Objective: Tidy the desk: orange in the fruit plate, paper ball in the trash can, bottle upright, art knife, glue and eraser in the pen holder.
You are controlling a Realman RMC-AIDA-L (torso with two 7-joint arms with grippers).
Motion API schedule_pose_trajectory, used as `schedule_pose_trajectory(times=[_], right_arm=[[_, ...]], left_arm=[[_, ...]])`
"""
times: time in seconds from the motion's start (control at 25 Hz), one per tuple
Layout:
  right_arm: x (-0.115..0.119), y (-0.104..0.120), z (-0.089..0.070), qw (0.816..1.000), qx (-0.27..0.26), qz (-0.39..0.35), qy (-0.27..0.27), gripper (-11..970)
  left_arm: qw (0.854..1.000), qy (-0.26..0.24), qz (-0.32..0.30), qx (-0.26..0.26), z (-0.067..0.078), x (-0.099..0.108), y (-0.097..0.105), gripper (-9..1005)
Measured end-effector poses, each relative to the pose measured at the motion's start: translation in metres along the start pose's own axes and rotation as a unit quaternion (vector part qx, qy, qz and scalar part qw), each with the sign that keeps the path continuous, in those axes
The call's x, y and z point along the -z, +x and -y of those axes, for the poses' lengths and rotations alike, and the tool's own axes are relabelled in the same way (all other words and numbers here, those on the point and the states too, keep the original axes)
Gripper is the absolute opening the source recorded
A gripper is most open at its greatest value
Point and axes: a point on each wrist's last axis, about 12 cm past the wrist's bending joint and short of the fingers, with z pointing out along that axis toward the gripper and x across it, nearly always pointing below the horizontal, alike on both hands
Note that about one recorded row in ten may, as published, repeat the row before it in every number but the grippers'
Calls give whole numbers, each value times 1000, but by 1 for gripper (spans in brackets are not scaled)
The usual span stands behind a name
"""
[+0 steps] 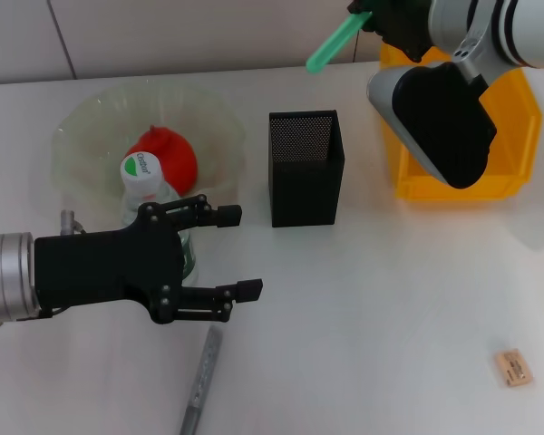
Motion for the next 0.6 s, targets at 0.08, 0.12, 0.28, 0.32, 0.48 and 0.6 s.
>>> schedule_pose_trajectory(times=[0.08, 0.12, 0.28, 0.32, 0.48, 0.6], right_arm=[[-2, -4, 1, 1000, 15, 3, 7, 173], [-2, -4, 1, 1000, 15, 3, 7, 173], [-5, -14, 2, 999, 38, 15, 5, 172], [-6, -17, 1, 999, 42, 19, 5, 172], [-6, -29, -3, 998, 52, 32, -1, 172], [-6, -33, -8, 998, 54, 37, -7, 172]], left_arm=[[1000, -1, 1, -3, 0, 0, 0, 864], [1000, -1, 1, -3, 0, 0, 0, 864], [1000, -7, 10, -5, 1, 1, 1, 864], [1000, -9, 14, -5, 2, 1, 2, 864], [1000, -13, 18, -4, 4, 4, 5, 864], [1000, -13, 19, -5, 5, 4, 7, 864]])
